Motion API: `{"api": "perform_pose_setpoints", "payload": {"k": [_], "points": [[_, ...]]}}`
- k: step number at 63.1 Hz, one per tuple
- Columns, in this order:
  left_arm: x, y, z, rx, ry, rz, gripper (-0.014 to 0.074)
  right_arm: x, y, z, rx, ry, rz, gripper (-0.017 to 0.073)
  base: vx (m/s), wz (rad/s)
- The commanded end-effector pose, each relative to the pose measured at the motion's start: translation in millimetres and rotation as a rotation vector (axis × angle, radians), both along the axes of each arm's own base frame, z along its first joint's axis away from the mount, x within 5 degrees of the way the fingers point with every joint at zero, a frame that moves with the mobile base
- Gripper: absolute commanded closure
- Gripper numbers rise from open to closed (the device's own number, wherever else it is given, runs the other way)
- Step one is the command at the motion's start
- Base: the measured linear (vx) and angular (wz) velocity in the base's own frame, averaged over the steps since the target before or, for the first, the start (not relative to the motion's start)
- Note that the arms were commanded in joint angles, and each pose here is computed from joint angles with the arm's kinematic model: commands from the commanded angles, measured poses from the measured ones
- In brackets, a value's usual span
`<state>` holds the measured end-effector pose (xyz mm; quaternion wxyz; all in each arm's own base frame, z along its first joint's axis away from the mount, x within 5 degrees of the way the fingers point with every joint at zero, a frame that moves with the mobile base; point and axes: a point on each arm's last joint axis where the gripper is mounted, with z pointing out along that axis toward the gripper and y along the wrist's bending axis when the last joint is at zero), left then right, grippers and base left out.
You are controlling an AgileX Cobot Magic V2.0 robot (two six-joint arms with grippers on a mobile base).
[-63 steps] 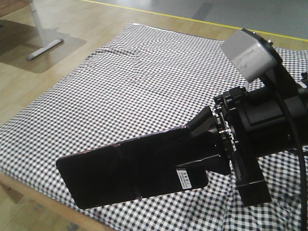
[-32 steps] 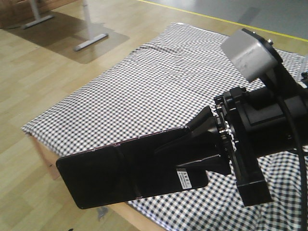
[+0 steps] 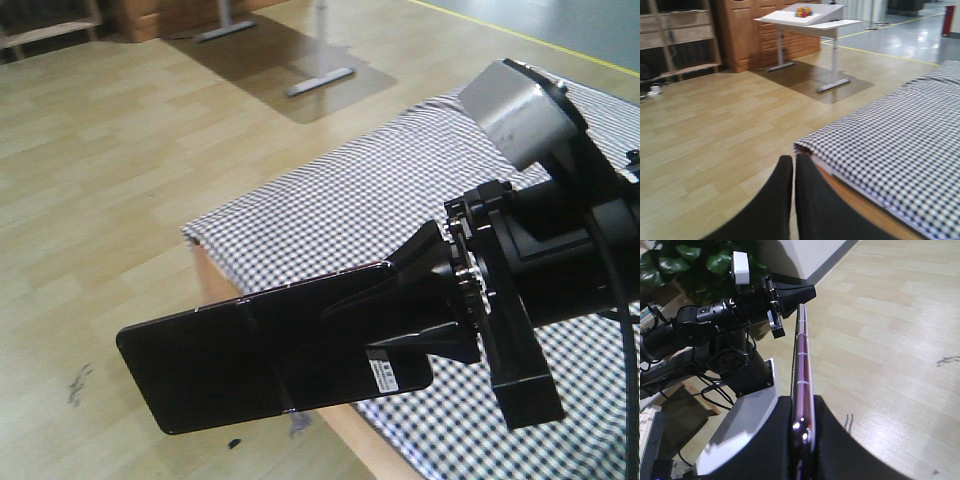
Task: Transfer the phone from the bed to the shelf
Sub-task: 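Drive the base away from the bed holding the phone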
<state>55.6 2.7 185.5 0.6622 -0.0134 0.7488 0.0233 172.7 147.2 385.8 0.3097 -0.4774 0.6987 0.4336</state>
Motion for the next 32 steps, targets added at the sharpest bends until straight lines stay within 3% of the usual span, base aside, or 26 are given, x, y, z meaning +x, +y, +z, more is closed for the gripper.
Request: {"api": "perform_pose_setpoints", "payload": {"k": [1,32], "points": [[0.2,0.2,4.4,-0.005,-0.071,0.003,0.0592,-12.5,0.2,19.3,0.097,0.004,0.053,0.0561,0.00,0.55],[0.2,0.2,4.4,-0.005,-0.071,0.003,0.0592,-12.5,0.2,19.3,0.097,0.004,0.053,0.0561,0.04,0.57]]}}
